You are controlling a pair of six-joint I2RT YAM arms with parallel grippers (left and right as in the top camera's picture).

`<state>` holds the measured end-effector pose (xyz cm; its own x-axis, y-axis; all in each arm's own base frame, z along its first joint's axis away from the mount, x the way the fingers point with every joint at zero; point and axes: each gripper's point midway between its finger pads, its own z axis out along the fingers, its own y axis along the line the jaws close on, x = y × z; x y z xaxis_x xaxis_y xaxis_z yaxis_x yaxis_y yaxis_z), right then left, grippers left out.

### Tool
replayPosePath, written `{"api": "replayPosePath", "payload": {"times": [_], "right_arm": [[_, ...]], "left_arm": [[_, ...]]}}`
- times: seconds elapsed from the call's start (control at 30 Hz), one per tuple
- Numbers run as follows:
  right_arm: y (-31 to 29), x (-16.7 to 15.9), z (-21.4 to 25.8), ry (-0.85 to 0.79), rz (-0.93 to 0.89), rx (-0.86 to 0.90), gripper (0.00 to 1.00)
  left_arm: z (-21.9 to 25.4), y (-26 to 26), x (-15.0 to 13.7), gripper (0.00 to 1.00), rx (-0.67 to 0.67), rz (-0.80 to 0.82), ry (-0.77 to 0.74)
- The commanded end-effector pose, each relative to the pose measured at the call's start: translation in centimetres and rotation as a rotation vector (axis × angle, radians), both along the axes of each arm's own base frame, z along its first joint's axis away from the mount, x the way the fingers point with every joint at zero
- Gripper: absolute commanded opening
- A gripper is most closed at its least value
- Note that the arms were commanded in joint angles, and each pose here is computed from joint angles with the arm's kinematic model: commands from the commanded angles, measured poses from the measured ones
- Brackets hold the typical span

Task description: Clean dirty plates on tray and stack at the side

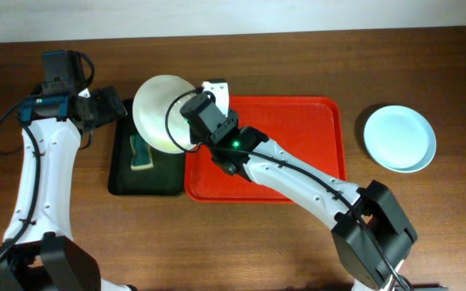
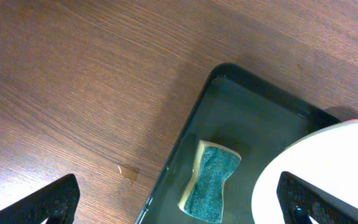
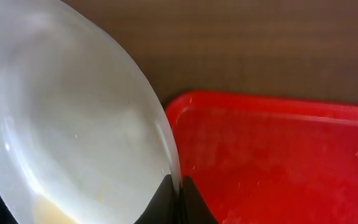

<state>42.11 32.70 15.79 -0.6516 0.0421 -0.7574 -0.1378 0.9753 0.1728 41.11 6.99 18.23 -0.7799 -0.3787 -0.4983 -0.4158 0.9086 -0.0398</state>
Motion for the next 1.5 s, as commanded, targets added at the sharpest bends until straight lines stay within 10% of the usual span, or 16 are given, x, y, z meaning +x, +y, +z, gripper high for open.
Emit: {"api": "replayPosePath", "payload": {"times": [0.0, 1.47], "right_arm": [[-0.3, 1.2, 2.5, -0.09, -0.012, -0.06, 0.04], [3.3, -1.2, 12.6, -0.574, 0.02, -0.547, 0.04]], "left_arm": [[-0.1, -0.1, 0.1, 0.99, -0.013, 0.009, -0.001], [-0.1, 0.0, 0.1, 0.99, -0.013, 0.009, -0.001]]}}
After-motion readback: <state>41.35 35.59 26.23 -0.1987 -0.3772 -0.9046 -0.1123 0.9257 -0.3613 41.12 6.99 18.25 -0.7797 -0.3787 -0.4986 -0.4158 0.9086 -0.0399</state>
